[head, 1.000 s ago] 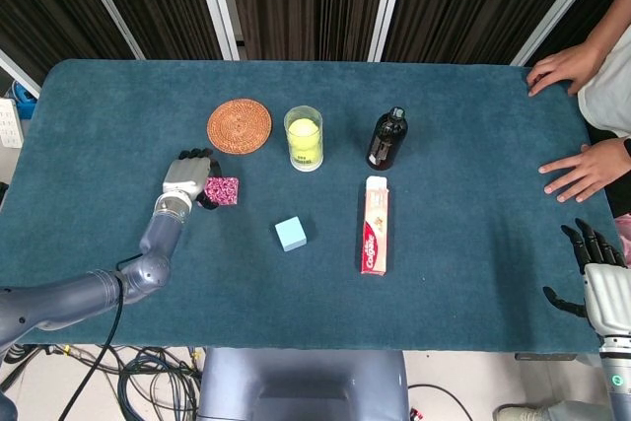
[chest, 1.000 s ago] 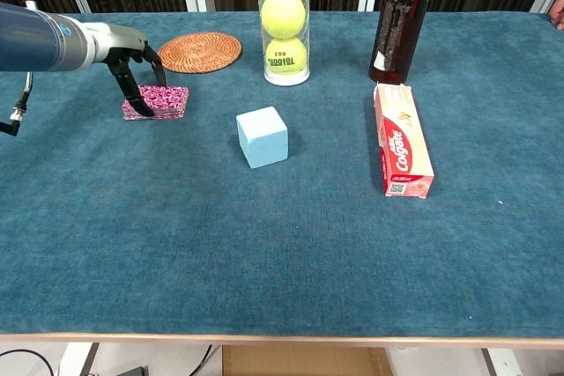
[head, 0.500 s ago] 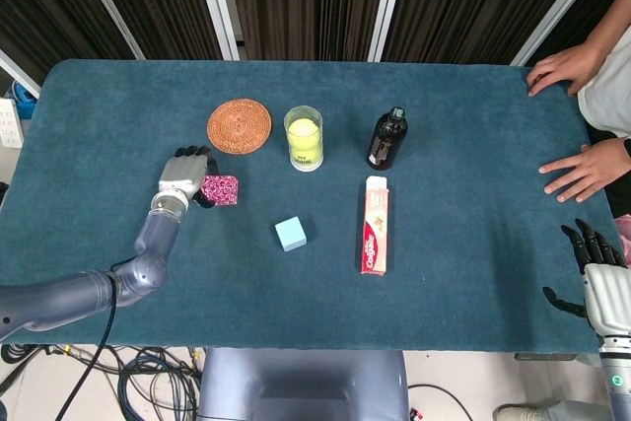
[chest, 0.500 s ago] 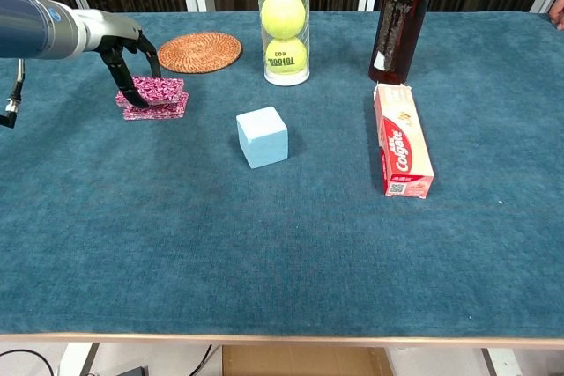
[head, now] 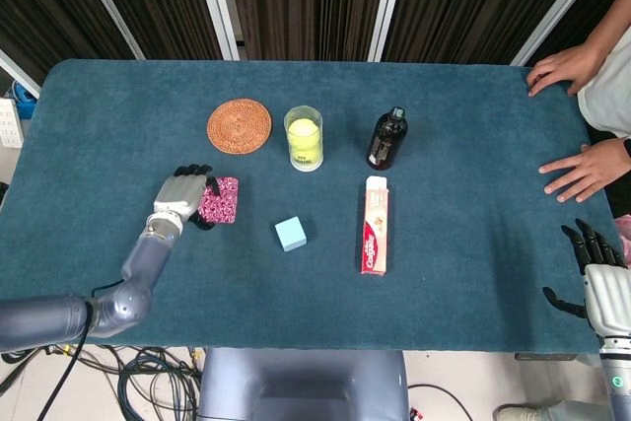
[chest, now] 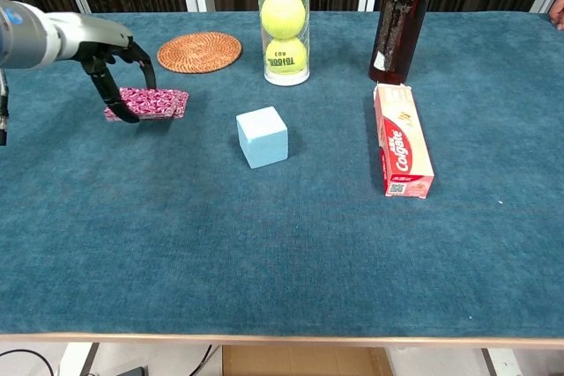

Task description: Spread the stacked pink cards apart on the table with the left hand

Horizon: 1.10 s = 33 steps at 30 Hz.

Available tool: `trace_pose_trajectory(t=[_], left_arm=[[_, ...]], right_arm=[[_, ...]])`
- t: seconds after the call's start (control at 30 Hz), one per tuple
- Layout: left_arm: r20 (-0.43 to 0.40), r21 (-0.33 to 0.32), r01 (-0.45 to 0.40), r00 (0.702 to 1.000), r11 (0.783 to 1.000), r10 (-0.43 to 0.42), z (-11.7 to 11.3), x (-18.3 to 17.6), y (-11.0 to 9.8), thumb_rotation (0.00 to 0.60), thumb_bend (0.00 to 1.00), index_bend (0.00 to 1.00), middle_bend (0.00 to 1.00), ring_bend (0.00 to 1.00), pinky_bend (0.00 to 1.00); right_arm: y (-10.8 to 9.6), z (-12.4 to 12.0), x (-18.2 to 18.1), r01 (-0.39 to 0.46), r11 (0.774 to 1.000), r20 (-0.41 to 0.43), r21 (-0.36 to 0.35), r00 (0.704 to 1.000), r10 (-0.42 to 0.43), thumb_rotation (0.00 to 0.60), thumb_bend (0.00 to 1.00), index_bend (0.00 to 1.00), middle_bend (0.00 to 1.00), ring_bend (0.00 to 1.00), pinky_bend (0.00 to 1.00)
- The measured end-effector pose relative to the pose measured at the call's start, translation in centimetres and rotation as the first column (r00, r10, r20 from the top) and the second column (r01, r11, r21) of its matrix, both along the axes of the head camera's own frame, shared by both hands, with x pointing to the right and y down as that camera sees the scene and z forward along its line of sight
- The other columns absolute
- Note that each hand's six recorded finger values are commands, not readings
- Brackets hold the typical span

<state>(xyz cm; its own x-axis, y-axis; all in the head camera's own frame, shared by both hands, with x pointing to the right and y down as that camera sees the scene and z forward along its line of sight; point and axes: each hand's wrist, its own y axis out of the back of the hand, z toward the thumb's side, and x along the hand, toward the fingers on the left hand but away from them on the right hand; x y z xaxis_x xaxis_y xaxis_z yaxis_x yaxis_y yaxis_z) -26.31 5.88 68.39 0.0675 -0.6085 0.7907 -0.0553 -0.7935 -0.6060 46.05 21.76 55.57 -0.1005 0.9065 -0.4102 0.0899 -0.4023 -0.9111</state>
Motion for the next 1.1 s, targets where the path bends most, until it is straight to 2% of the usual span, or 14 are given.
trace_pose_trajectory(t=[0.37, 0.57, 0.77, 1.1], left_arm=[[0.054, 0.026, -0.012, 0.999, 1.0, 0.011, -2.4, -1.3, 4.4, 0.6, 0.29, 0.51, 0.16, 0.0, 0.0], [0.051, 0.04, 0.005, 0.999, 0.999, -0.007, -2.2, -1.7, 5.7, 0.6, 0.29, 0.51, 0.16, 0.0, 0.0], [0.023, 0.016, 0.023, 0.999, 1.0, -0.023, -1.1, -1.1, 6.1, 0.6, 0.29, 0.51, 0.16, 0.0, 0.0], [-0.021, -0.022, 0.017, 1.0, 1.0, -0.017, 0.3, 2.3, 5.2, 0.6, 0.29, 0.51, 0.16, 0.0, 0.0]], right_arm=[[0.0, -0.2, 0.3, -0.008, 1.0, 0.007, 0.006, 1.0, 0.008, 0.6, 0.18, 0.1, 0.02, 0.07, 0.19], [0.0, -0.3, 0.4, -0.01, 1.0, 0.009, 0.005, 1.0, 0.01, 0.6, 0.18, 0.1, 0.02, 0.07, 0.19], [0.0, -0.2, 0.4, -0.011, 1.0, 0.007, 0.001, 1.0, 0.011, 0.6, 0.18, 0.1, 0.02, 0.07, 0.19], [-0.1, 0.2, 0.3, -0.006, 1.0, 0.004, -0.011, 1.0, 0.006, 0.6, 0.18, 0.1, 0.02, 0.07, 0.19]])
